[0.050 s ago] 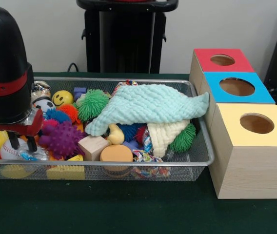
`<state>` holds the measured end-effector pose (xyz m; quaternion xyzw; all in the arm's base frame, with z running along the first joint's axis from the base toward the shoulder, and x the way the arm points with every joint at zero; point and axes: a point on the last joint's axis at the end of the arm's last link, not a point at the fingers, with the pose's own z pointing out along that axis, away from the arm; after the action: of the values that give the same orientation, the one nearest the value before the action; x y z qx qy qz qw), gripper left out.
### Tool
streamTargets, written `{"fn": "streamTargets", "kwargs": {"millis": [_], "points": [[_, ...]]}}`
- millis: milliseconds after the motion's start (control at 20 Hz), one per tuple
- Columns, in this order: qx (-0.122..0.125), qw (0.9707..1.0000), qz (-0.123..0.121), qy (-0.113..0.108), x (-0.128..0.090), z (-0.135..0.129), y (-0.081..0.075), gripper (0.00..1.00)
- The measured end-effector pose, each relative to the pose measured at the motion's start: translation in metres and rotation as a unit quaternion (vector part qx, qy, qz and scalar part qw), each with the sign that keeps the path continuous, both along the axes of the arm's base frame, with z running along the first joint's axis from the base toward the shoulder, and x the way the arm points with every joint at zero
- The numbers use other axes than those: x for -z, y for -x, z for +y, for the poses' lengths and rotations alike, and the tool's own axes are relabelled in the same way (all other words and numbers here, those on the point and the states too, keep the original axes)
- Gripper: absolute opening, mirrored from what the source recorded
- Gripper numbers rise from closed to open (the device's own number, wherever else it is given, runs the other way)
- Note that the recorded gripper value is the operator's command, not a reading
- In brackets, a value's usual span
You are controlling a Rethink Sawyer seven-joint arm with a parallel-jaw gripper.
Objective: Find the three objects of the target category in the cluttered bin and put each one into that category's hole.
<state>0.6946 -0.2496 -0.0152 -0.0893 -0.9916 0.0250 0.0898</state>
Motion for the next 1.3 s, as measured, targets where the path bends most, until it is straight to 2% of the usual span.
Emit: {"fn": "streamTargets", "kwargs": {"millis": [1300], "points": [[-0.004,1.0000,0.007,0.003,-0.0089,0.0048,-0.0029,0.00]]}}
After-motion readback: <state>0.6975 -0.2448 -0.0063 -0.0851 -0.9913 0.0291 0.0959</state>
